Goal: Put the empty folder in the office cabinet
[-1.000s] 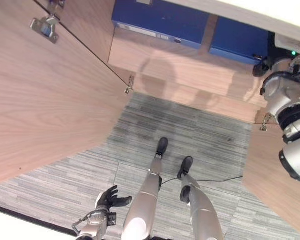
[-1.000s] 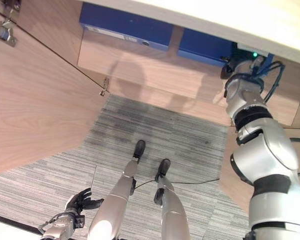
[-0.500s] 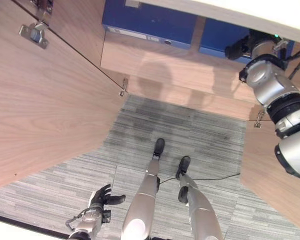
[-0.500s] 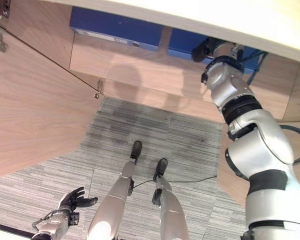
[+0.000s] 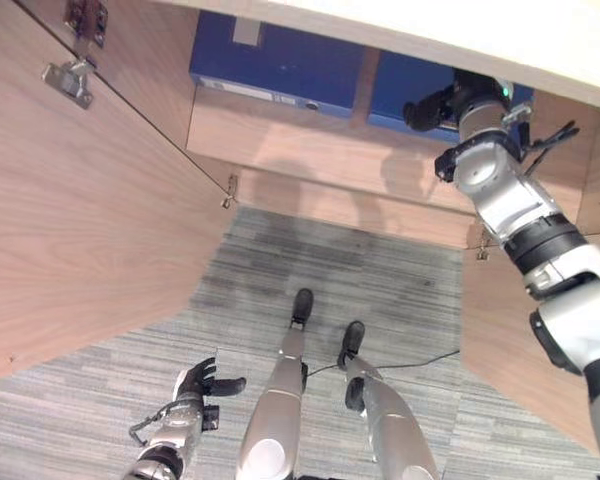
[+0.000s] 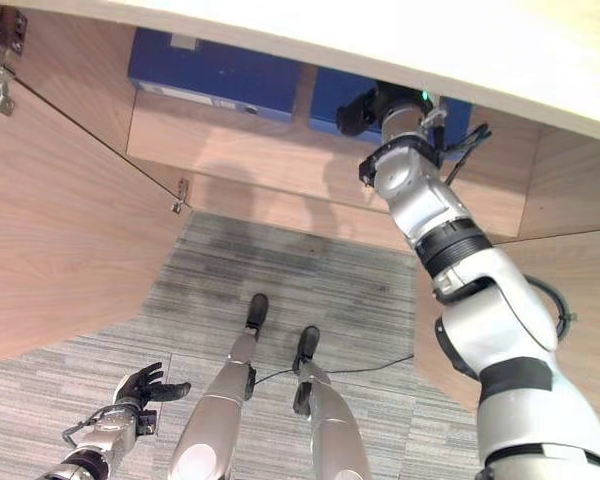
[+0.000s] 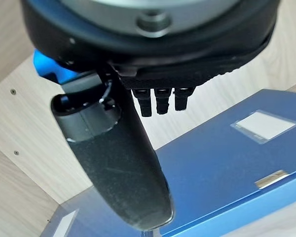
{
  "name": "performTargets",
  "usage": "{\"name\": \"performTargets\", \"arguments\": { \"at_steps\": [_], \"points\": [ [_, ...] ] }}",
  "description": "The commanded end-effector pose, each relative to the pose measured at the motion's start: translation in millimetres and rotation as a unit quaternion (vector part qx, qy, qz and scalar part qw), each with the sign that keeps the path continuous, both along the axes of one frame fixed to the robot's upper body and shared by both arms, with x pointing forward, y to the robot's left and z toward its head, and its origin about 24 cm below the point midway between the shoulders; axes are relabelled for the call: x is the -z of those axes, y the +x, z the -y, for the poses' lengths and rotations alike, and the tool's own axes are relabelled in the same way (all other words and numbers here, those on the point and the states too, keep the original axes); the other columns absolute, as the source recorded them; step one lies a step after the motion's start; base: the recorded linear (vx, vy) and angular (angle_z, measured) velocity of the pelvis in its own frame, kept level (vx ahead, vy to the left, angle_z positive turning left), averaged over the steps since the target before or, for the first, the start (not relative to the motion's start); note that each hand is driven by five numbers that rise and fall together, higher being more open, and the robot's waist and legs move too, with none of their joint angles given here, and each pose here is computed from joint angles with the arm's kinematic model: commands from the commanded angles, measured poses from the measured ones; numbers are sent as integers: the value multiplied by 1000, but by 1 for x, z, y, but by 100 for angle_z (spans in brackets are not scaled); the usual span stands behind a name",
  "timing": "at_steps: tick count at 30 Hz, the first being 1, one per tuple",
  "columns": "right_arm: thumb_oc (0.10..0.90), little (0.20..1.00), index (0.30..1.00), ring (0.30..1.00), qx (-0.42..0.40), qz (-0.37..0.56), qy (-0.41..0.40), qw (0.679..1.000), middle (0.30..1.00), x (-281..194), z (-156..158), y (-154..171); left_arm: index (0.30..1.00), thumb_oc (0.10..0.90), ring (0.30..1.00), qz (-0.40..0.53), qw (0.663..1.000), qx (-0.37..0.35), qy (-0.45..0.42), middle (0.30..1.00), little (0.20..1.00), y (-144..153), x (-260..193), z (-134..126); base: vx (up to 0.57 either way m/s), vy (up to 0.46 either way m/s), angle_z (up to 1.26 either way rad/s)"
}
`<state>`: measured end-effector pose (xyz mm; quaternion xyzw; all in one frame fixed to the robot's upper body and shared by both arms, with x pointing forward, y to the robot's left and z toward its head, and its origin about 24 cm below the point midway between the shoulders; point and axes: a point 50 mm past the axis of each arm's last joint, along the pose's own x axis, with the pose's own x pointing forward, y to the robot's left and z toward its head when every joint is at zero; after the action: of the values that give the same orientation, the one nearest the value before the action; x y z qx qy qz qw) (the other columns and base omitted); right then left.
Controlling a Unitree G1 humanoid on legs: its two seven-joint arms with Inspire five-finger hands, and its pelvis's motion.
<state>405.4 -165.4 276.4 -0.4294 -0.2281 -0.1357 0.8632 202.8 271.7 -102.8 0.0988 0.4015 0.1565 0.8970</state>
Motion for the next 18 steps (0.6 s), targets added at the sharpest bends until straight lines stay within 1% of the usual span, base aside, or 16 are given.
{"name": "performTargets", "arguments": {
  "at_steps": [1, 2, 3, 4, 5, 6, 7, 8, 9, 10, 11, 13, 15, 18],
  "points": [
    [800, 900, 900, 900, -6, 64, -26, 998, 900, -7, 7, -14, 900, 800, 900, -90, 995, -18, 34, 900, 900, -46, 18, -21, -6, -88, -2],
    [800, 900, 900, 900, -16, 39, -29, 999, 900, 16, 8, -17, 900, 800, 900, -102, 994, -17, 30, 900, 900, -52, 21, -21, -6, -88, 0],
    [800, 900, 900, 900, -16, 38, -29, 999, 900, 17, 9, -18, 900, 800, 900, -103, 994, -17, 30, 900, 900, -52, 21, -21, 3, -72, 2],
    [800, 900, 900, 900, -34, 8, -20, 999, 900, 42, 11, -23, 900, 800, 900, -116, 993, -13, 27, 900, 900, -59, 24, -20, 3, -35, 4],
    [800, 900, 900, 900, -33, 7, -19, 999, 900, 43, 11, -23, 900, 800, 900, -117, 993, -12, 28, 900, 900, -60, 24, -20, -14, -53, 1],
    [800, 900, 900, 900, -45, -18, -1, 999, 900, 60, 11, -25, 900, 800, 900, -122, 992, -12, 22, 900, 900, -63, 26, -19, -19, -52, 0],
    [800, 900, 900, 900, -80, -66, 46, 994, 900, 91, 13, -35, 900, 800, 900, -132, 991, -11, 18, 900, 900, -68, 28, -18, -19, -53, 3],
    [800, 900, 900, 900, -79, -67, 46, 994, 900, 91, 13, -35, 900, 800, 900, -133, 991, -10, 18, 900, 900, -69, 28, -19, -10, -45, 2],
    [800, 900, 900, 900, -100, -97, 103, 985, 900, 111, 13, -41, 900, 800, 900, -134, 991, -11, 17, 900, 900, -70, 29, -19, 0, 0, 0],
    [800, 900, 900, 900, -121, -123, 173, 970, 900, 132, 14, -50, 900, 800, 900, -138, 990, -15, 13, 900, 900, -73, 30, -18, -38, -41, -3],
    [800, 900, 900, 900, -139, -149, 260, 944, 900, 156, 13, -60, 900, 800, 900, -140, 990, -22, 6, 900, 900, -77, 32, -18, -26, -23, -3],
    [800, 900, 900, 900, -147, -182, 305, 923, 900, 179, 18, -75, 900, 800, 900, -142, 990, -23, 0, 900, 900, -78, 33, -16, 9, -1, -2],
    [800, 900, 900, 900, -148, -215, 340, 904, 900, 201, 29, -93, 900, 800, 900, -143, 989, -23, 2, 900, 900, -80, 33, -16, 0, 0, 0],
    [800, 900, 900, 900, -128, -271, 356, 885, 900, 232, 49, -118, 900, 800, 900, -152, 988, -19, 5, 900, 900, -87, 35, -18, 14, 2, -4]
  ]
}}
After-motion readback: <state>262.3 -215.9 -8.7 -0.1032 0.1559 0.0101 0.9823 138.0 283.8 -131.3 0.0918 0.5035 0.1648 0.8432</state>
